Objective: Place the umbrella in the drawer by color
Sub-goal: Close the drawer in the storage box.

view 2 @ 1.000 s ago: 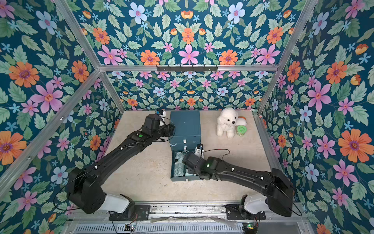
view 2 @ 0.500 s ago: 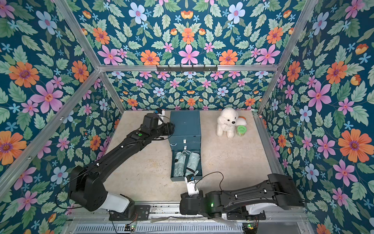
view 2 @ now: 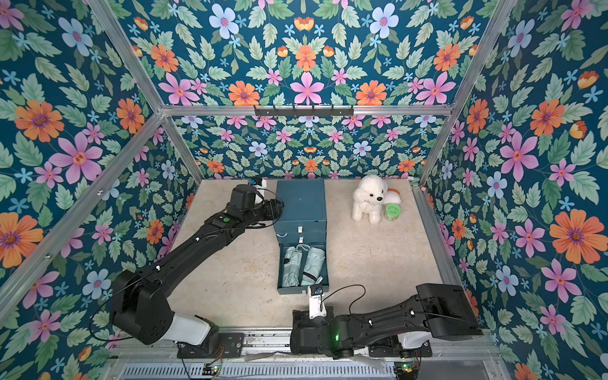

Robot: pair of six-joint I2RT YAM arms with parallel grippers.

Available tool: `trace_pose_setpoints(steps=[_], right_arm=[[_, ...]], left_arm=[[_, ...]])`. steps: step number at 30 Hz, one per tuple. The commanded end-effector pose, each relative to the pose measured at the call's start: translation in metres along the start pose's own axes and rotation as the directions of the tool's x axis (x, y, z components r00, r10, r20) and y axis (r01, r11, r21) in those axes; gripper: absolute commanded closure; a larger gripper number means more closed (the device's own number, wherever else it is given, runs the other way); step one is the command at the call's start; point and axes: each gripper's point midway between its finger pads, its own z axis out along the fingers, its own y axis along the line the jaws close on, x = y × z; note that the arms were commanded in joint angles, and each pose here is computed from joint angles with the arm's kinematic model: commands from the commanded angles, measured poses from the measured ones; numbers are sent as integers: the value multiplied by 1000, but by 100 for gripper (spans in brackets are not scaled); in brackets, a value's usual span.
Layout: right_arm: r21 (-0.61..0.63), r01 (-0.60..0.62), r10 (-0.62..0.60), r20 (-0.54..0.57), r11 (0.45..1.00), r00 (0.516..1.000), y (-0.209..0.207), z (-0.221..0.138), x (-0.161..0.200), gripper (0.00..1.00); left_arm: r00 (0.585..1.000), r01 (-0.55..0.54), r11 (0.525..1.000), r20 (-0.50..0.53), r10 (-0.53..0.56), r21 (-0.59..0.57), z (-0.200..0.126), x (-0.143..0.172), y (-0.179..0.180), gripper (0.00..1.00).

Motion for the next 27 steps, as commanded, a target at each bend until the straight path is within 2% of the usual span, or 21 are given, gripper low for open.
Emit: trace_pose_setpoints(steps=[1,5,11,20,27], right_arm=[[-31,-23,25,39,999,999,7,5,-10,12],[-57,-62,66,79,996,995,7,13,-23,16],[-180,-94,121,145,979,982,17,19,-41,16],[-206,-40,78,181,978,980,34,42,-56,17],[-187,36,10,243,982,970,41,54,-68,17]], left_arm=[[991,-30,993,-134,15,-111,0,35,27,42],[990,-30,994,-143,14,-109,2,38,27,43],[988,-41,992,-152,22,-123,4,40,31,45],[987,-58,990,-158,37,-130,4,42,31,48],[984,-83,986,-171,57,-147,5,43,33,55]])
